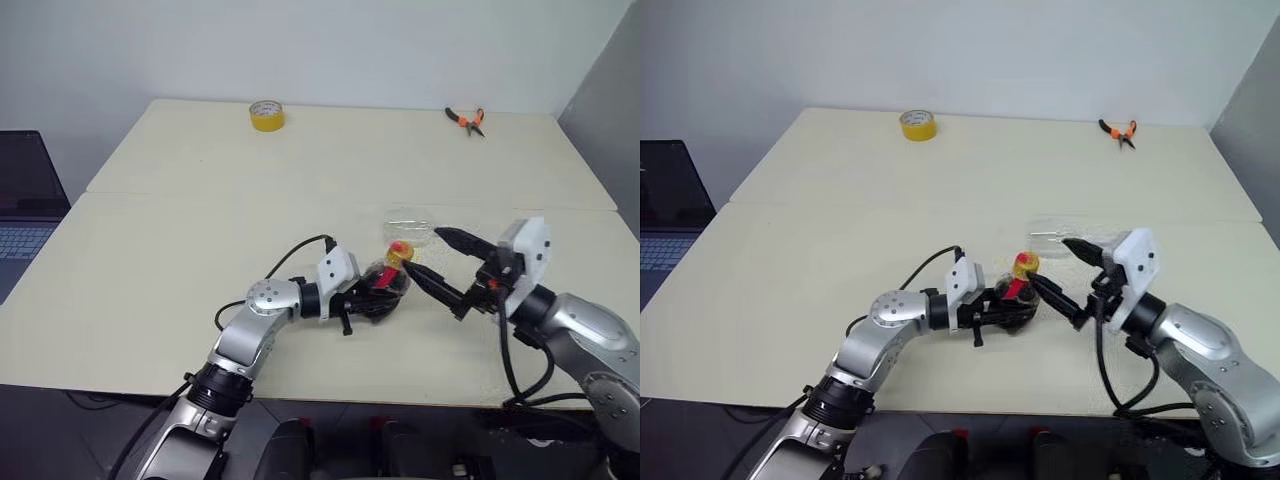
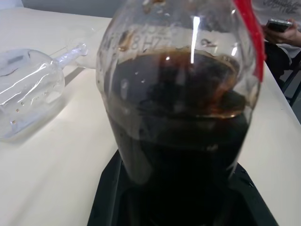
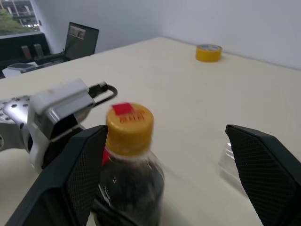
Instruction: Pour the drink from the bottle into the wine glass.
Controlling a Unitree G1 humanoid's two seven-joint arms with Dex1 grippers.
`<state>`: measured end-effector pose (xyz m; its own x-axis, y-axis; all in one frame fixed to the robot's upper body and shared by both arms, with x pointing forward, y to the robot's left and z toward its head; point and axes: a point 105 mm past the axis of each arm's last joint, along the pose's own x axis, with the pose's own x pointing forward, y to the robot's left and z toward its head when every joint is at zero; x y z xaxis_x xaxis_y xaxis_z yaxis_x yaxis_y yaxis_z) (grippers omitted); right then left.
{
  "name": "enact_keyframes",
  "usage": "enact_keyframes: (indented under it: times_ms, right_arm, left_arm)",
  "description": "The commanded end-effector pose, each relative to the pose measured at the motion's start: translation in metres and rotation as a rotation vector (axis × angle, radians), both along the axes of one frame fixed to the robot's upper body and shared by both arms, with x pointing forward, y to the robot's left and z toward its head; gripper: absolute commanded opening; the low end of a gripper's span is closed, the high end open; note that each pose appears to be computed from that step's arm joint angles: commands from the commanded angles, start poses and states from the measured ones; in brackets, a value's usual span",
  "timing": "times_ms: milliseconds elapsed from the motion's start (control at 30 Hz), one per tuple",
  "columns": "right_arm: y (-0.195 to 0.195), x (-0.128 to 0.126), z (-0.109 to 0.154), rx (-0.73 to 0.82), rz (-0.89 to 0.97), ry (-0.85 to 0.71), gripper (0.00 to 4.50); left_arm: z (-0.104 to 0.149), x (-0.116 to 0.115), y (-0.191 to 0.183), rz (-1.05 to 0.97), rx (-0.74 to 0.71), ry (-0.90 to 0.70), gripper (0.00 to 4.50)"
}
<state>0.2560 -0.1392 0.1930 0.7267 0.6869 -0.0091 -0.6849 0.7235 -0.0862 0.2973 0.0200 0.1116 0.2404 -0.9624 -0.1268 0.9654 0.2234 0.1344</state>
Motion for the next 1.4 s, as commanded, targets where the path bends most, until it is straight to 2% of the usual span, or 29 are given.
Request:
enact_keyframes:
  times_ms: [33,200,400,600,867,1100,1400]
  right_arm:
    - [0.001,-0.012,0.007,0.017,0.063,0.011,4.27]
    - [0.015,-0.025,0.010,0.000,0.173,0.036,4.27]
    - [0.036,-0.002,0.031,0.028,0.120,-0.091,4.27]
    - [0.044,0.005,0.028,-0.022,0.103,-0.124,4.27]
    - [0.027,0.017,0.025,-0.059,0.003,-0.144,4.27]
    - [0.014,0.011,0.020,-0.023,-0.010,-0.103,4.27]
    - [0.006,-0.014,0.009,-0.018,0.095,0.017,4.27]
  left_arm:
    - [0.018,-0.004,-0.004,-0.029,-0.050,-0.067,0.95]
    - [0.018,-0.004,-0.005,-0.033,-0.049,-0.066,0.95]
    - [0.018,-0.004,-0.006,-0.036,-0.048,-0.064,0.95]
    - [0.018,-0.005,-0.006,-0.036,-0.048,-0.063,0.95]
    - [0.018,-0.003,-0.006,-0.034,-0.049,-0.065,0.95]
    - [0.017,-0.004,-0.006,-0.036,-0.047,-0.065,0.95]
    - [0.017,-0.004,-0.005,-0.038,-0.044,-0.064,0.95]
